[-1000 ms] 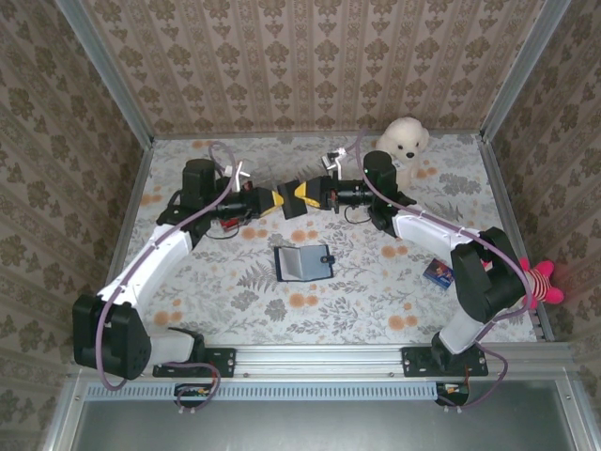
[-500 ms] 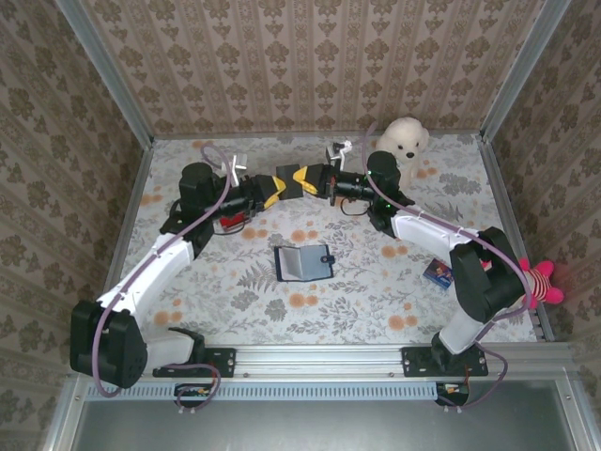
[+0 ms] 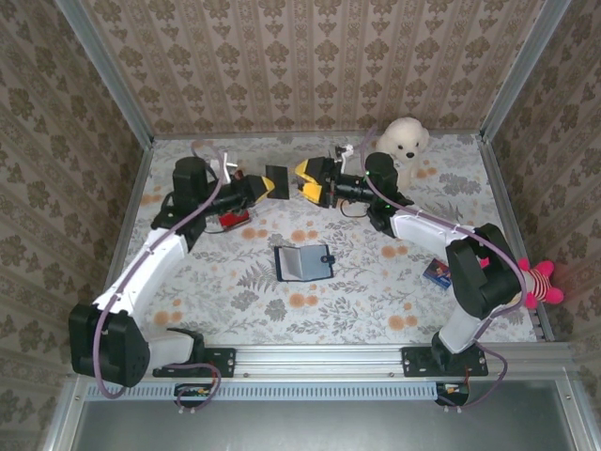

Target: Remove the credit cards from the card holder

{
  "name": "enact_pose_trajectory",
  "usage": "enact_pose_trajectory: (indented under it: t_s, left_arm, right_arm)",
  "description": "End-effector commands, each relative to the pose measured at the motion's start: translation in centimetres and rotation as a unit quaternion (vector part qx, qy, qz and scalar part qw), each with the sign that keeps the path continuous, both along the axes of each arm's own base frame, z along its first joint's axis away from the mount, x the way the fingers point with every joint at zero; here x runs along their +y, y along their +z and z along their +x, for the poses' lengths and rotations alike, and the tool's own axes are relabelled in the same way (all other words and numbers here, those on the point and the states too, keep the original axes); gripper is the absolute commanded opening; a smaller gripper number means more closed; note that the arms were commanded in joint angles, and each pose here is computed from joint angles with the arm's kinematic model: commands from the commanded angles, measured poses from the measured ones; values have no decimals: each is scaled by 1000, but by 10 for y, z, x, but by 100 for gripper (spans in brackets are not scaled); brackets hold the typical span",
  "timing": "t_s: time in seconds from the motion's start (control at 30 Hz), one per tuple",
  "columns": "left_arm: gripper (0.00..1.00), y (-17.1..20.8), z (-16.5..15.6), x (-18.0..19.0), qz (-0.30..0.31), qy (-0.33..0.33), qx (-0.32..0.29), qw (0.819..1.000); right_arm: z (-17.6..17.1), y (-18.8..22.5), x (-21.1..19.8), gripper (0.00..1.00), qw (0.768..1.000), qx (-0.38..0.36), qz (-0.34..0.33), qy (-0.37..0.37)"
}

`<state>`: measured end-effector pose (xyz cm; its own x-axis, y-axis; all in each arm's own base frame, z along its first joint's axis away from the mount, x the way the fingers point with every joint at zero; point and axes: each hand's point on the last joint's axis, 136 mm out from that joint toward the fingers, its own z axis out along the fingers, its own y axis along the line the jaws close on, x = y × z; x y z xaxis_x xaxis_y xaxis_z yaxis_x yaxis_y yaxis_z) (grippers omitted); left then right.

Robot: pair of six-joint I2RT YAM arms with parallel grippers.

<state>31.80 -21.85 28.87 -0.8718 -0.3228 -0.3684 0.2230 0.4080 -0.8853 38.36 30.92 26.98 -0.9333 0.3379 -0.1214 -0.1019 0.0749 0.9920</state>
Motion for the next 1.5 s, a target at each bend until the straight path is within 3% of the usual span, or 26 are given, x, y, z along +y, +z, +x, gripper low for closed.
enact_pose_trajectory:
  t_s: [0.0,0.1,0.2,0.3,0.53,0.83,0.93,1.1,1.47]
  left_arm:
    - [0,-9,-8,28,144,-30,-53,988]
    - [0,-15,-5,42,217,-61,-74,971]
    - [0,-32,12,64,325,-80,-104,937]
    - [0,-44,28,77,396,-118,-150,898]
    - [0,-59,67,111,535,-164,-232,796]
    - [0,-81,91,146,587,-238,-272,724]
    - [0,-91,101,153,589,-269,-278,710]
    - [0,-95,111,152,542,-295,-282,735]
    - [0,-130,129,159,551,-354,-273,705]
  right_arm:
    - [-4,-42,-24,84,994,8,-107,-17]
    - [-11,-72,-39,92,981,6,-193,-11]
    - [-19,-99,-54,100,962,0,-272,-6]
    - [-27,-114,-66,100,949,-1,-314,-5]
    - [-36,-120,-77,100,940,-4,-342,-6]
    - [-42,-109,-73,100,944,-5,-329,11]
    - [-42,-101,-74,100,944,-10,-329,8]
    - [-44,-92,-74,100,947,-7,-321,3]
    - [-42,-73,-70,100,954,-13,-298,-8]
